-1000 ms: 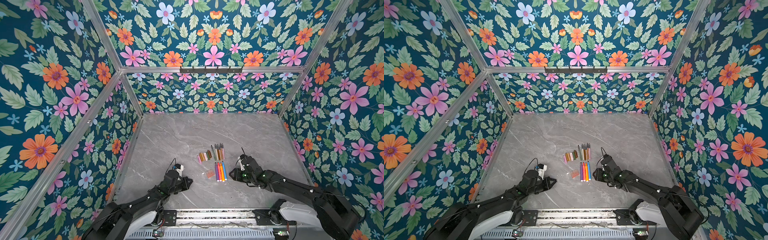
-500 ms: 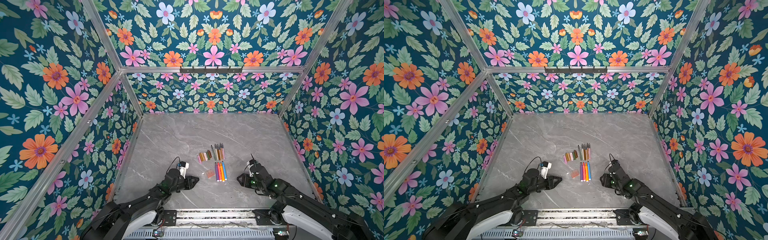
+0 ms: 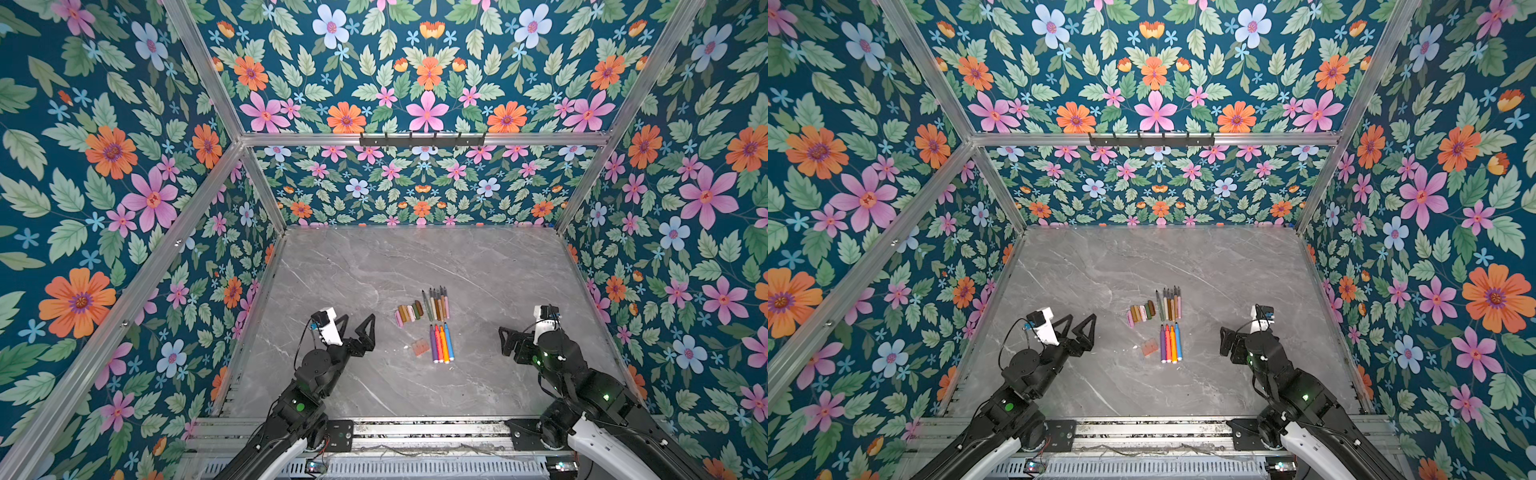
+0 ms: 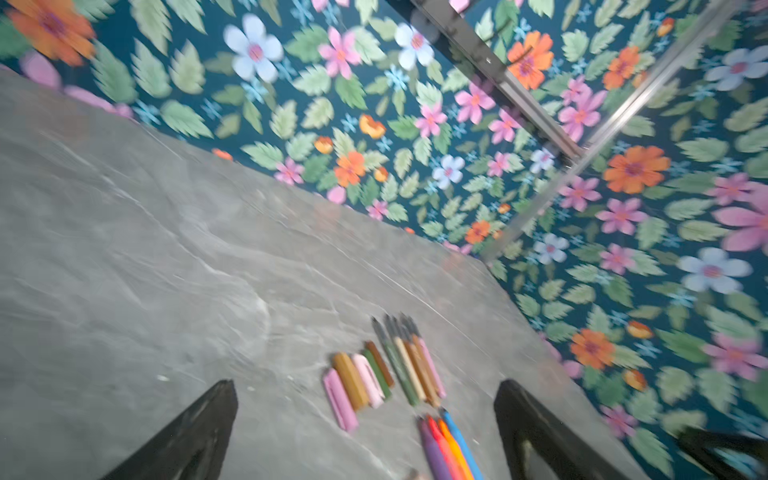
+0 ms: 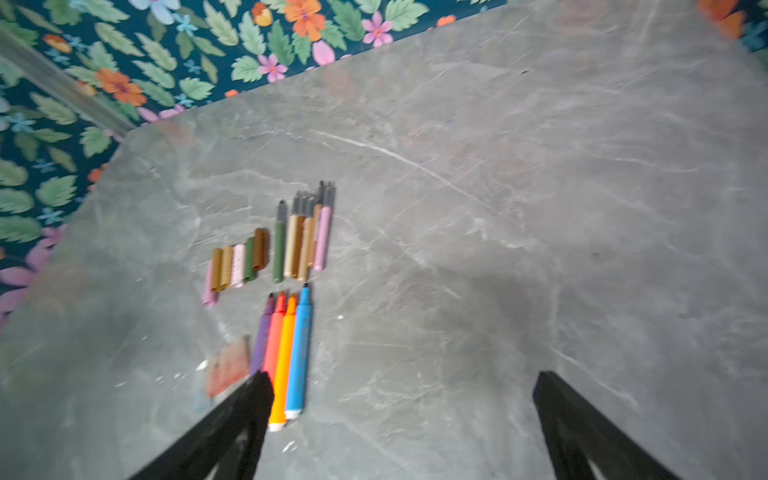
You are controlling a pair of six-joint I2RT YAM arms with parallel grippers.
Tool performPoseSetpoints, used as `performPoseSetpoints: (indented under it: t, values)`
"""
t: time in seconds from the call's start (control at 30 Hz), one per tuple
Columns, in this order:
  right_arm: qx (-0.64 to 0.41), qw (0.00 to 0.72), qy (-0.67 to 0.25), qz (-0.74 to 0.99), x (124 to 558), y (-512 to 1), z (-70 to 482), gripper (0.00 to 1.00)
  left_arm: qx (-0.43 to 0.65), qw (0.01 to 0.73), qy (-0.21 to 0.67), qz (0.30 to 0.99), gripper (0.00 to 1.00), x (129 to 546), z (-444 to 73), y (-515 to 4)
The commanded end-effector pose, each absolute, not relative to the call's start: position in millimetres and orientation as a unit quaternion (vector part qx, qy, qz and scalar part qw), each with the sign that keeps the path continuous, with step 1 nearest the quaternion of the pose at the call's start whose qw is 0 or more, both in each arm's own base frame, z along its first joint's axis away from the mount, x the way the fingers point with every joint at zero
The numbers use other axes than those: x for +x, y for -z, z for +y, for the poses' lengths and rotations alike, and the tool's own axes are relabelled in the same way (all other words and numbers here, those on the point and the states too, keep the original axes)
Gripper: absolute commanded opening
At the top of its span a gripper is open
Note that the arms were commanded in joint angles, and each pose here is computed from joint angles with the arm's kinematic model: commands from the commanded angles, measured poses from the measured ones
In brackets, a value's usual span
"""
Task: Open the pen caps
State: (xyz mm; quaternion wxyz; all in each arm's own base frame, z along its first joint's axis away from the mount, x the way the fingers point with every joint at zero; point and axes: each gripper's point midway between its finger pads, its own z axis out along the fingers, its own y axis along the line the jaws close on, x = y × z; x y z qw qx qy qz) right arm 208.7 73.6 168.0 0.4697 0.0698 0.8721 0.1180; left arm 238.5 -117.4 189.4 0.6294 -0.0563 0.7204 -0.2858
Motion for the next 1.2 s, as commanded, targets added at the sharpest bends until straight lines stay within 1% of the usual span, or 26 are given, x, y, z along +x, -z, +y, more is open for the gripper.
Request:
performPoseSetpoints:
  t: [0.0,0.03,0.13,0.23,0.3,0.37,0.4,0.5,0.57,0.6,0.7,0.9,0.97,1.03,1.07,1.13,1.17]
  values:
    - [0.133,0.524,-0.011,0.841,217.1,-176.1,28.9,0.99,-0.087,0.703,0.149,0.689,1.0,249.7,-74.1,-204.9]
    - [0.124,0.545,0.0,0.829,222.0,-179.4,27.7,0.99,-0.095,0.709,0.117,0.689,1.0,251.9,-65.6,-204.5]
    - [0.035,0.623,0.041,0.781,241.3,-196.4,38.4,0.99,-0.112,0.705,0.018,0.7,1.0,257.4,-43.4,-199.7]
    - [0.004,0.66,0.095,0.745,250.8,-202.3,36.8,0.99,-0.141,0.697,-0.057,0.701,1.0,258.2,-23.3,-190.7]
    - [-0.009,0.666,0.12,0.736,256.2,-200.8,37.7,0.99,-0.163,0.701,-0.078,0.69,1.0,257.4,-14.9,-189.5]
    - [-0.017,0.663,0.126,0.738,264.7,-191.5,39.8,0.99,-0.152,0.706,-0.088,0.686,1.0,259.8,-16.7,-191.6]
    - [-0.016,0.658,0.119,0.743,268.9,-184.2,39.1,0.99,-0.141,0.71,-0.096,0.683,1.0,260.3,-17.4,-193.1]
    - [0.038,0.646,0.075,0.758,279.8,-155.8,21.5,0.99,-0.127,0.715,-0.144,0.673,1.0,258.5,-9.2,-193.1]
    - [0.075,0.648,0.051,0.756,282.6,-142.4,4.5,0.99,-0.147,0.708,-0.175,0.668,1.0,256.3,6.5,-183.3]
    - [0.088,0.652,0.052,0.752,283.5,-141.9,-3.6,0.99,-0.159,0.704,-0.182,0.668,1.0,255.7,13.0,-176.9]
    - [0.083,0.658,0.065,0.746,286.8,-142.5,-11.9,0.99,-0.179,0.694,-0.191,0.671,1.0,257.7,22.0,-161.4]
    - [0.058,0.671,0.059,0.737,303.2,-143.4,-3.3,0.98,-0.142,0.698,-0.206,0.671,1.0,279.5,10.3,-164.8]
    - [0.042,0.674,0.056,0.735,314.8,-144.4,3.3,0.98,-0.15,0.709,-0.202,0.658,1.0,283.8,12.9,-167.4]
    - [0.026,0.672,0.058,0.737,326.0,-140.1,8.2,0.97,-0.155,0.703,-0.213,0.661,1.0,296.3,16.0,-166.1]
    - [0.03,0.669,0.063,0.74,331.8,-133.3,4.5,0.98,-0.152,0.708,-0.202,0.659,1.0,301.2,15.5,-165.6]
    - [0.047,0.666,0.053,0.743,344.6,-116.0,-4.5,0.98,-0.141,0.704,-0.212,0.663,1.0,311.5,17.7,-165.5]
    - [0.049,0.664,0.075,0.742,356.6,-122.9,-7.4,0.98,-0.143,0.704,-0.211,0.663,1.0,312.6,21.9,-162.8]
